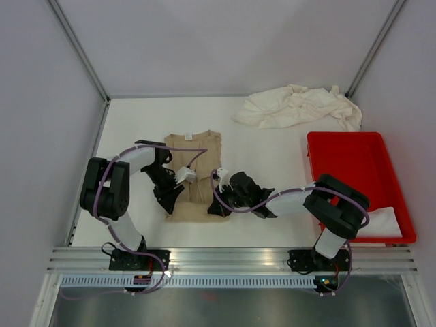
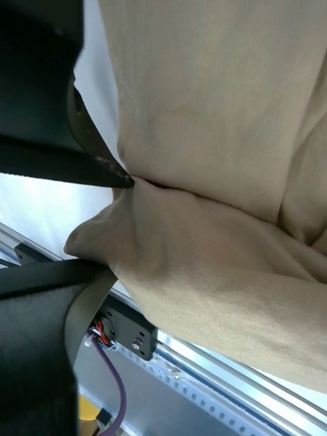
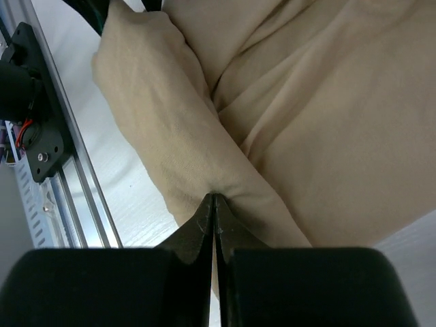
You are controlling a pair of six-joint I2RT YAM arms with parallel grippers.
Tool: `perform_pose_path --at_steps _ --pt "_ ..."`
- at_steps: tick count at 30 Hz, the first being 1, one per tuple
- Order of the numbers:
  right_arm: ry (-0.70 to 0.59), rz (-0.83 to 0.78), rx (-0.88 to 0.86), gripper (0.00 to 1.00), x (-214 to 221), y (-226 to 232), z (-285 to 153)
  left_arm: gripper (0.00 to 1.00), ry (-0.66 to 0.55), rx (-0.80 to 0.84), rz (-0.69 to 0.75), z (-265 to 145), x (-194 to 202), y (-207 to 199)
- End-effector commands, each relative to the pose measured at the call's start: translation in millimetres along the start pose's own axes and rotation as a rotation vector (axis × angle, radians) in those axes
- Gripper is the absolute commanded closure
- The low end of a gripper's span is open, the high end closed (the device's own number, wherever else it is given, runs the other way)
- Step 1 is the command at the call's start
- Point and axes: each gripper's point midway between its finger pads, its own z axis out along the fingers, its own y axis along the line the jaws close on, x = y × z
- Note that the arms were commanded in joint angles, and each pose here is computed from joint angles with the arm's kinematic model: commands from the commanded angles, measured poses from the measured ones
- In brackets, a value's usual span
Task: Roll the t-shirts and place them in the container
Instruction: Roll the tshirt
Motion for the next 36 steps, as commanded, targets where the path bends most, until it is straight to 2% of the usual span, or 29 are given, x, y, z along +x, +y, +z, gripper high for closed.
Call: perform_pose_path --at_steps 1,5,10,13,16,20,22,23,28,31,34,36 --pt "-0.11 0.042 0.018 0.96 -32.1 -1.9 7.7 0.48 -0.052 -0.081 -0.011 -15.1 -14.7 10.1" --pt "-0.118 0.097 0.036 0.96 -34.7 -11.6 9.3 0.26 -0.058 -0.173 0.081 -35.8 -14.0 8.3" --pt "-0.116 0.156 0.054 0.97 -31.9 -19.8 10.1 0.24 -0.141 -0.309 0.181 -75.6 -33.1 2.0" --pt "-0.107 0.181 0.078 0.97 -28.2 -26.4 10.8 0.24 -0.23 -0.375 0.157 -96.4 -51.7 -2.9" --pt "-0.104 0.195 0.093 0.97 -25.6 -29.9 12.1 0.25 -0.253 -0.406 0.141 -90.7 -60.0 -10.5" --pt "-0.1 0.229 0.118 0.97 -24.8 -36.1 14.0 0.23 -0.186 -0.493 0.263 -53.8 -47.6 -21.8" --pt "-0.095 0.247 0.128 0.97 -24.6 -40.3 14.4 0.15 -0.189 -0.524 0.306 -46.7 -48.3 -22.1" --pt "-0.091 0.256 0.131 0.97 -23.1 -41.7 14.8 0.01 -0.171 -0.525 0.324 -39.1 -43.8 -23.5" --pt "-0.091 0.261 0.127 0.97 -22.6 -46.0 15.8 0.0 -0.126 -0.617 0.379 -31.2 -42.5 -3.2" --pt "-0.095 0.252 0.123 0.97 -24.3 -45.8 14.8 0.0 -0.09 -0.619 0.417 -20.4 -38.3 3.1" --pt "-0.108 0.242 0.112 0.97 -29.2 -44.9 12.2 0.04 -0.038 -0.601 0.44 -5.5 -24.5 6.8" --pt "-0.11 0.219 0.102 0.96 -34.2 -43.9 11.1 0.12 -0.016 -0.588 0.447 1.5 -16.9 7.8"
